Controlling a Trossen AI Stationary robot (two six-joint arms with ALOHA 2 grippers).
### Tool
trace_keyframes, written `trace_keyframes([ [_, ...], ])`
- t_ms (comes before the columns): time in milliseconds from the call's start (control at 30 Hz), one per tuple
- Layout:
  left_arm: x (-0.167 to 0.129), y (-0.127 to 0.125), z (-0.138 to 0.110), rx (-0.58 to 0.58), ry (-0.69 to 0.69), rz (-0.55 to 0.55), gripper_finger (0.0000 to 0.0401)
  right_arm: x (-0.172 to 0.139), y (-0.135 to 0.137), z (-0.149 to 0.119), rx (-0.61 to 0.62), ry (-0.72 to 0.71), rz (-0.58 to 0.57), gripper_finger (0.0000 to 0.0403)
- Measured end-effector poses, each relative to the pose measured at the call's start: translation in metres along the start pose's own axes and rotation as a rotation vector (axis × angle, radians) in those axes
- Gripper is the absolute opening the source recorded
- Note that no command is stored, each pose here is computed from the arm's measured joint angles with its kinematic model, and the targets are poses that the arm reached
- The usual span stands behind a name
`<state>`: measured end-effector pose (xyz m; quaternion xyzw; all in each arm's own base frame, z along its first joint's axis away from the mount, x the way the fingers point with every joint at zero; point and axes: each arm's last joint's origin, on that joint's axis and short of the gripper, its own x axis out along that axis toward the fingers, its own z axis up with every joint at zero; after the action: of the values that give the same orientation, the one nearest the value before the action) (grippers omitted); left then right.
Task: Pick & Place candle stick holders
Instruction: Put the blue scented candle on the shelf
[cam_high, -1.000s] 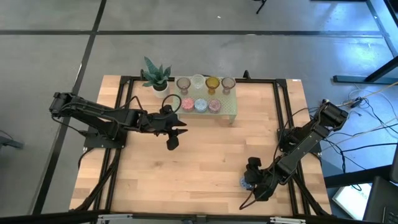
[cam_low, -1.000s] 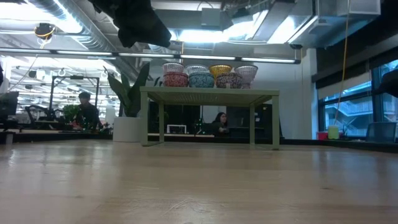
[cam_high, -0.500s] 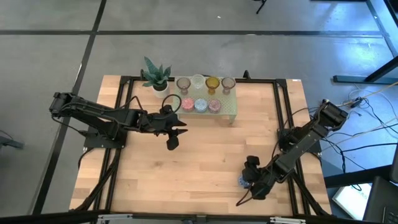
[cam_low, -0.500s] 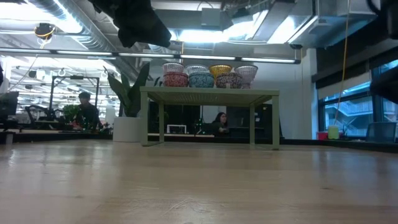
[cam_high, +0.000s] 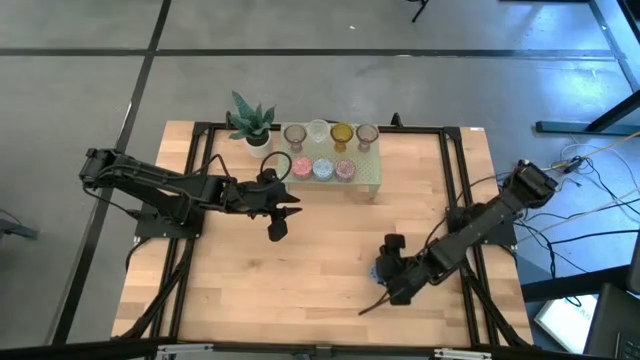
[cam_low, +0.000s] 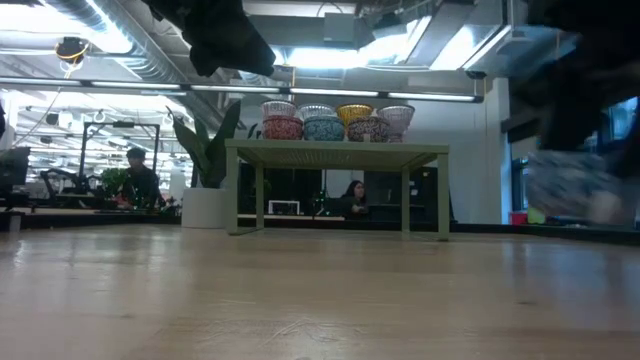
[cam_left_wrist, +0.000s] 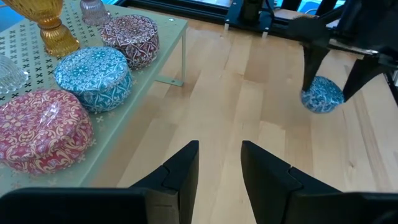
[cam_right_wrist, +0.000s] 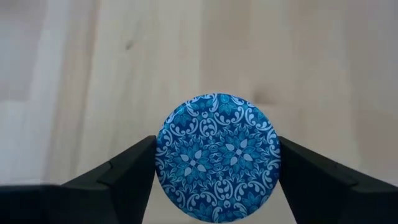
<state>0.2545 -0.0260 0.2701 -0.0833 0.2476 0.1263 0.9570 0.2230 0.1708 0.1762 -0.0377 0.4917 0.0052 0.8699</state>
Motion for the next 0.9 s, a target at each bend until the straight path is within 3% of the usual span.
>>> trace_keyframes([
  [167, 0.0, 0.0, 0.0, 0.0, 0.0, 0.0, 0.0116, -0.013, -0.014, 0.023, -0.012, 0.031, -0.104, 0.0306],
  [500, 0.0, 0.0, 0.0, 0.0, 0.0, 0.0, 0.0116, -0.048, -0.044, 0.064, -0.137, 0.135, -0.201, 0.0314],
  [767, 0.0, 0.0, 0.0, 0.0, 0.0, 0.0, 0.0116, -0.068, -0.085, 0.089, -0.187, 0.21, -0.308, 0.0302],
  [900, 0.0, 0.0, 0.0, 0.0, 0.001, 0.0, 0.0116, -0.071, -0.11, 0.097, -0.151, 0.222, -0.341, 0.0306],
])
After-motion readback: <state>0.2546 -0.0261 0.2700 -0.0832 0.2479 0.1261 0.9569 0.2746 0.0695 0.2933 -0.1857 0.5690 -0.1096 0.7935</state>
